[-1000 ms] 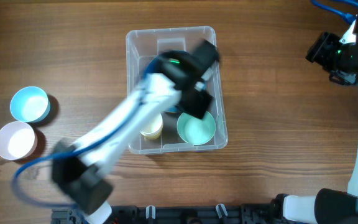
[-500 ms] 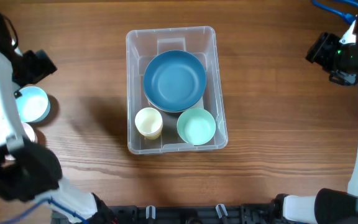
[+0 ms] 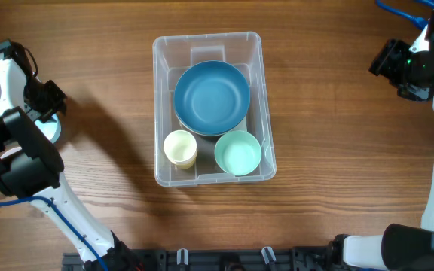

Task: Pack container
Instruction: 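Place the mint bowl in the container's lower right corner, then grasp the light blue bowl with the left gripper, then stack the light blue bowl onto the mint bowl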

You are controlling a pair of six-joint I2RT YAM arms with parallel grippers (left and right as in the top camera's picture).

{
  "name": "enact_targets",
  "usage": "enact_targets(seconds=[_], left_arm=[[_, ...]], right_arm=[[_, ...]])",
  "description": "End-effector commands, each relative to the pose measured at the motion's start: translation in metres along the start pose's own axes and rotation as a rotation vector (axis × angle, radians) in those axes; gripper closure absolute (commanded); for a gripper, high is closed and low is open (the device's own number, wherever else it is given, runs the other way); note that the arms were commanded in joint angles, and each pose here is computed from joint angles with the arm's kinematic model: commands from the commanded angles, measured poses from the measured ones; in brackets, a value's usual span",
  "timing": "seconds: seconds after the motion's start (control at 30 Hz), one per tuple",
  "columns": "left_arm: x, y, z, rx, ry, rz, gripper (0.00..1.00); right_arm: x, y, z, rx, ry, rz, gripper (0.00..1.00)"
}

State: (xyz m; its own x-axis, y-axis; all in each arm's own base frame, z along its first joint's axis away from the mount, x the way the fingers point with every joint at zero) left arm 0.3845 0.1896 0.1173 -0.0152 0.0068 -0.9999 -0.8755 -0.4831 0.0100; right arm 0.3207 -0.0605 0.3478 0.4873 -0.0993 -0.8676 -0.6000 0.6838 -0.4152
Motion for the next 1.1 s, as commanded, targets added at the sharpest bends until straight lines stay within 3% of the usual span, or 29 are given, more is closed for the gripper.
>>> enact_targets(seconds=[0.0,0.1,0.27,0.33,0.4,0.47,0.57,0.63,0.67,0.83,0.9,1.07], left_arm=[[0.002,0.000,0.000,0.000,0.000,0.004,0.84],[0.002,0.000,0.000,0.000,0.000,0.004,0.96],[-0.005,0.001,-0.018,0.044,0.001,-0.013,0.96],[-0.027,0.002,-0.041,0.108,0.006,-0.066,0.96],[-0.081,0.012,-0.078,0.199,0.023,-0.180,0.96],[-0.146,0.042,-0.118,0.328,0.055,-0.315,0.96],[-0.233,0.136,-0.183,0.580,0.151,-0.502,0.96],[-0.252,0.182,-0.210,0.711,0.195,-0.538,0.96],[-0.253,0.216,-0.233,0.806,0.226,-0.508,0.96],[-0.217,0.300,-0.307,1.079,0.233,-0.353,0.96],[-0.185,0.322,-0.335,1.168,0.185,-0.270,0.96],[-0.128,0.344,-0.367,1.222,0.136,-0.095,0.96]], right_arm=[[0.006,-0.001,-0.001,-0.012,0.020,0.005,0.30],[0.006,-0.001,-0.001,-0.012,0.020,0.005,0.30],[0.007,-0.001,-0.001,-0.012,0.020,0.005,0.30],[0.007,-0.001,-0.001,-0.012,0.021,0.005,0.30],[0.007,-0.001,-0.001,-0.012,0.020,0.005,0.30],[0.007,-0.001,-0.001,-0.012,0.020,0.005,0.30],[0.007,-0.001,-0.001,-0.011,0.020,0.005,0.30],[0.007,-0.001,-0.001,-0.011,0.020,0.005,0.30],[0.007,-0.001,-0.001,-0.011,0.020,0.006,0.30],[0.007,-0.001,-0.001,-0.011,0.020,0.007,0.30],[0.007,-0.001,-0.001,-0.012,0.021,0.009,0.30],[0.007,-0.001,-0.001,-0.012,0.023,0.010,0.30]])
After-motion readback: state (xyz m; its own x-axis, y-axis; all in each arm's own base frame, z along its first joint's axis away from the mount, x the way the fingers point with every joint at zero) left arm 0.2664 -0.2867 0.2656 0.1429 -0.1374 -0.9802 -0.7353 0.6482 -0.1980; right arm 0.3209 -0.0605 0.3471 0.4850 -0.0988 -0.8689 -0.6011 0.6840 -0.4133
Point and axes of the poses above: each gripper's point midway between its finger pads, its own x axis out along the fingers, its own z axis along the line the jaws close on, y = z × x, the point moved 9 cm from there along -x, back along the fingers, and after that the axes turned 14 degrees about x, right-handed, at the moved point
